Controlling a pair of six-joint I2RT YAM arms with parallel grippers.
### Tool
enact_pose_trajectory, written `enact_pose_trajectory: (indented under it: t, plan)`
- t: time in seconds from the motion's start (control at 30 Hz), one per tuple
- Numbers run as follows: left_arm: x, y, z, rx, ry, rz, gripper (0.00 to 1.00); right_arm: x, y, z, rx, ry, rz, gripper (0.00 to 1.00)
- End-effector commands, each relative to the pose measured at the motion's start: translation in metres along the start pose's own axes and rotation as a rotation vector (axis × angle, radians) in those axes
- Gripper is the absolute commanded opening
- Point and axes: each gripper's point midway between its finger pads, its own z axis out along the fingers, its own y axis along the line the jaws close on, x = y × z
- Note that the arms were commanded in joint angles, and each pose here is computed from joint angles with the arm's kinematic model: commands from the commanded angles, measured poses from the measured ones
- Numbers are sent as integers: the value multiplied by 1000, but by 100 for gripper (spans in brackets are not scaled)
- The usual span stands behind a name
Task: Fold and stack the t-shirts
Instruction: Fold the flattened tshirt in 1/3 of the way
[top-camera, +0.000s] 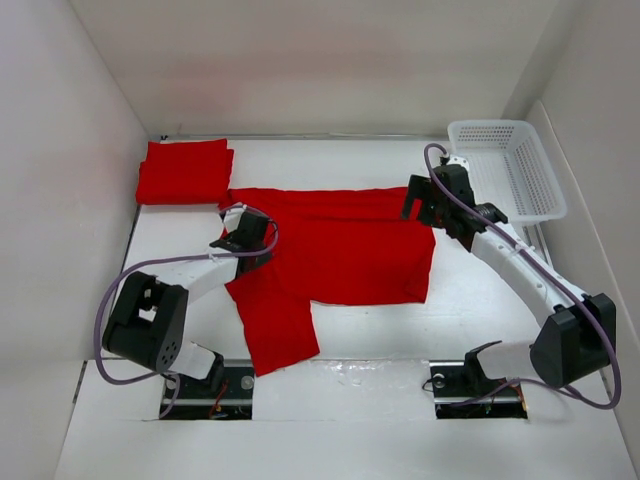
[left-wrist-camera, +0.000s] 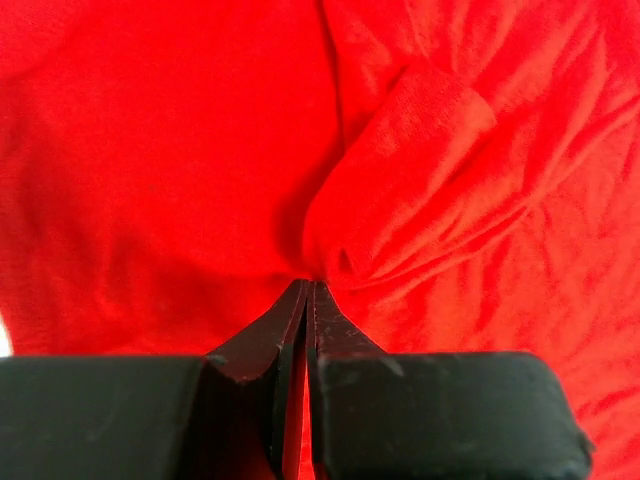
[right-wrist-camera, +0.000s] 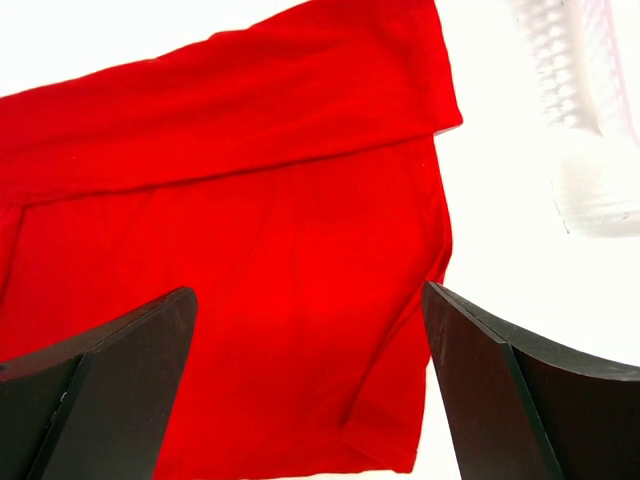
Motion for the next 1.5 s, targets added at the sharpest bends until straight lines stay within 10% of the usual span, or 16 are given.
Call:
enact_pose_trajectory:
  t: [0.0,0.43,0.5,0.77,1.03,1.47]
  plan:
    - [-30,-8,-13,-6,-79,-44,0,-5,-8,-3,27,-21,7,100]
    - [-47,-25,-28,88,-125,-8,0,9,14,-5,-59,24,-51,100]
    - [-38,-21,-21,73,-96,4,25,14,19,-4,-49,23,-85,100]
    - [-23,-22,-3,69,-52,28,40,12,26,-9,-58,20,-97,100]
    - [-26,-20,11,19,-49,22,0,8,17,-13,-31,9,-100,100]
    - [-66,-24,-35,49,-152,36,0,15,14,-15,-35,21,-84,100]
